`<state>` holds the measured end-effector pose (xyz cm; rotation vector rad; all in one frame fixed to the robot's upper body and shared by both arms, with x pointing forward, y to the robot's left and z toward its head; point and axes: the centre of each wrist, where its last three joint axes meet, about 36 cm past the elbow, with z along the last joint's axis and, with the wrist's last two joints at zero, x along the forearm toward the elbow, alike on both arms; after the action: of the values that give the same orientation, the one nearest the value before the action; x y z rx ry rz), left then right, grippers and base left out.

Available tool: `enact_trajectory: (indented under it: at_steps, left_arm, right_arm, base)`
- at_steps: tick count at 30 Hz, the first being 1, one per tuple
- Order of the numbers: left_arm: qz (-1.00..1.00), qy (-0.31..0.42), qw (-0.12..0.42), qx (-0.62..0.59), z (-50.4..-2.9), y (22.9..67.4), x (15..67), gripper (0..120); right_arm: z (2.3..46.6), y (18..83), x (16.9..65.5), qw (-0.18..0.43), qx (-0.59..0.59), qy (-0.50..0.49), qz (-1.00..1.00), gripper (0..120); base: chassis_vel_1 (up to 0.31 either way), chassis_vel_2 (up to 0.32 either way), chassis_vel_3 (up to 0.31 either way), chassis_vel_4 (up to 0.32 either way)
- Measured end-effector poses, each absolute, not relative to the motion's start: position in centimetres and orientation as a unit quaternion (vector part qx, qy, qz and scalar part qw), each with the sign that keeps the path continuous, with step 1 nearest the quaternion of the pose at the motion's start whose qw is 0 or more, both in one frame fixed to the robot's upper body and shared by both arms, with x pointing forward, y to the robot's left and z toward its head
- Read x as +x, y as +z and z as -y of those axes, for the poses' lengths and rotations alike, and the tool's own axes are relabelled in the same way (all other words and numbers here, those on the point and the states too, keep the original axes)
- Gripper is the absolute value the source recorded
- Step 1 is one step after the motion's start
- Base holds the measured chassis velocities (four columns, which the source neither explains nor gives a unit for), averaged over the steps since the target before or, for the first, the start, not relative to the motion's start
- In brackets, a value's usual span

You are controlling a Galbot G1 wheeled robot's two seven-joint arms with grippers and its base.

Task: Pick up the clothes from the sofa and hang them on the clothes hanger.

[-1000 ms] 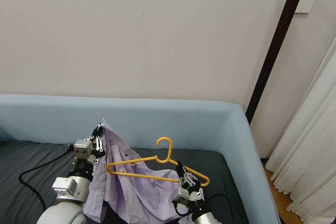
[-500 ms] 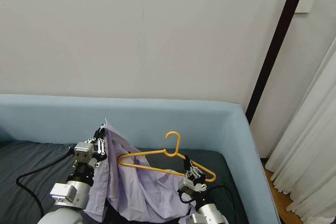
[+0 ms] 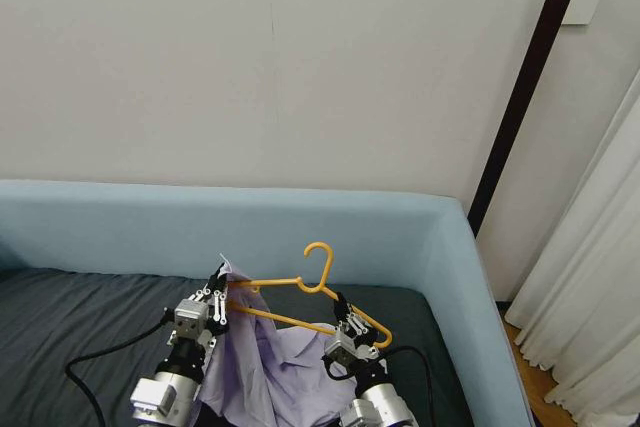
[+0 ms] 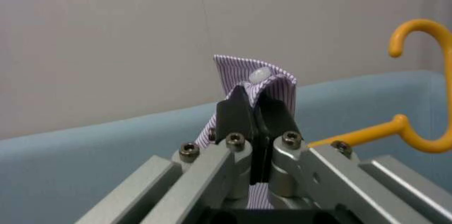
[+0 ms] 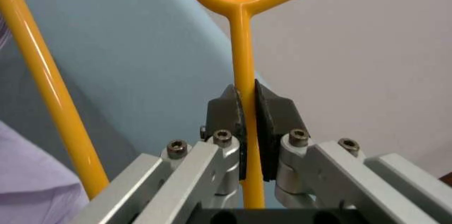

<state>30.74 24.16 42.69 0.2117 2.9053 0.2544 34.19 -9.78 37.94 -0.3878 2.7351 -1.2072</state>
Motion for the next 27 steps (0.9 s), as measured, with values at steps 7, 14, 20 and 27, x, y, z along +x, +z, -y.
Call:
enact_trajectory:
  at_steps: [7,14,20,27]
  left_arm:
    - [-0.986,0.095,0.098,0.100,-23.0,41.1,29.6,0]
    - [-0.983,0.090,0.114,0.116,-22.3,41.7,29.2,0]
    - [-0.977,0.097,0.116,0.148,-21.5,40.3,28.3,0]
    - [-0.975,0.109,0.100,0.166,-20.5,37.6,26.9,0]
  right_arm:
    - [10.5,37.7,35.1,0.016,-0.127,-0.412,-0.902,4]
    - [10.6,36.8,35.3,-0.015,-0.132,-0.430,-0.893,4]
    - [9.7,36.8,35.2,-0.018,-0.144,-0.422,-0.895,4]
    - [8.5,38.5,36.2,0.016,-0.142,-0.380,-0.914,4]
  base:
    - [0.000,0.000,0.000,0.000]
    - [0.000,0.000,0.000,0.000]
    - [0.000,0.000,0.000,0.000]
    - [0.000,0.000,0.000,0.000]
